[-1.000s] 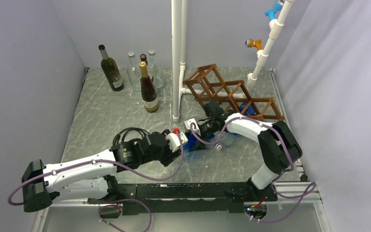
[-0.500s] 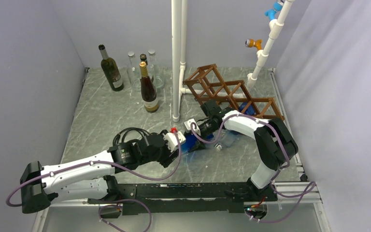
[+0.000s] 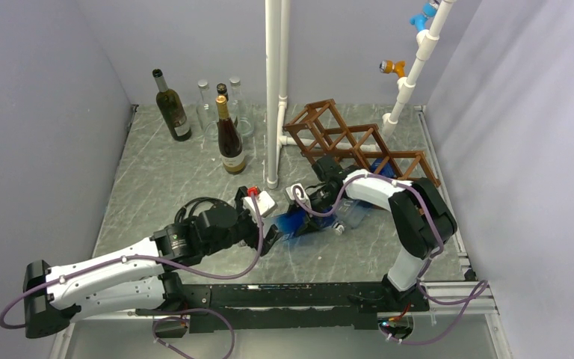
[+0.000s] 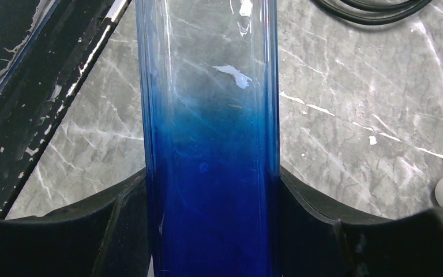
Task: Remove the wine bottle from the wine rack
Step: Pick up the wine bottle from the wine rack.
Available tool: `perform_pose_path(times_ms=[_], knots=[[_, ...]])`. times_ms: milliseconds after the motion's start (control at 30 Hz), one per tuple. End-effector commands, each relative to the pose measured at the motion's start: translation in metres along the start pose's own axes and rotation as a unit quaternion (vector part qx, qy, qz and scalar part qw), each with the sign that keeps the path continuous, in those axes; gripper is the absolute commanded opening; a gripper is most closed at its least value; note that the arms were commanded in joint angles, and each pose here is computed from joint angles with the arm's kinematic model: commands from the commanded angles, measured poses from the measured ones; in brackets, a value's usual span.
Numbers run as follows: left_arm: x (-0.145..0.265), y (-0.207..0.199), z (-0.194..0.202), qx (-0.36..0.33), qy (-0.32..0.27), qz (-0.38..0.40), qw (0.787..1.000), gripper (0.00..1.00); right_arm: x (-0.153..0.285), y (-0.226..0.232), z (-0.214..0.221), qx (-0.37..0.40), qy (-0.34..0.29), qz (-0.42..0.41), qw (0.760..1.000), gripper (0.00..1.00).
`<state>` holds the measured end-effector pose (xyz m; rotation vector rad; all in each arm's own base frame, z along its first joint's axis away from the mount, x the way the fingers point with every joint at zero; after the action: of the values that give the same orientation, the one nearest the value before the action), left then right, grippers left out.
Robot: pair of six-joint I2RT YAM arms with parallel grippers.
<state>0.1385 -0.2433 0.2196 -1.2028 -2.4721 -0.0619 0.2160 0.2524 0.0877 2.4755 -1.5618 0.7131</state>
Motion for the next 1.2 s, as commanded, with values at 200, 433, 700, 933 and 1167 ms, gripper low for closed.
perform_pose_path(times_ms=[200, 433, 700, 933, 1167], knots=[[0.037, 0.011, -0.035, 0.17, -0.135, -0.036, 0.976, 1.0, 0.015, -0.026, -0.053, 0.017, -0.081, 0.027, 0.996, 0.01], [0.061, 0.026, -0.031, 0.332, -0.218, -0.051, 0.917, 1.0, 0.021, -0.036, -0.066, -0.007, -0.087, 0.043, 0.995, 0.0], [0.066, 0.046, -0.017, 0.453, -0.207, -0.144, 0.855, 1.0, 0.025, -0.046, -0.076, -0.041, -0.092, 0.065, 0.993, 0.0], [0.054, 0.05, -0.01, 0.526, -0.161, -0.23, 0.803, 1.0, 0.026, -0.049, -0.079, -0.065, -0.098, 0.074, 0.99, 0.0], [0.033, 0.045, -0.011, 0.552, -0.155, -0.244, 0.782, 1.0, 0.025, -0.047, -0.079, -0.069, -0.104, 0.069, 0.99, 0.0]])
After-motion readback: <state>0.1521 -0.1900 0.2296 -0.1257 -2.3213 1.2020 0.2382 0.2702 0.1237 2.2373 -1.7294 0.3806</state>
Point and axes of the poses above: each gripper's point midway between its finger pads, its own x axis back along the fingers, its own y axis along the line the jaws close on, z = x × y, the point moved 4 cm from there along x, back along the fingers, and after that the axes turned 9 degrees about x, right-handed, at the moved point
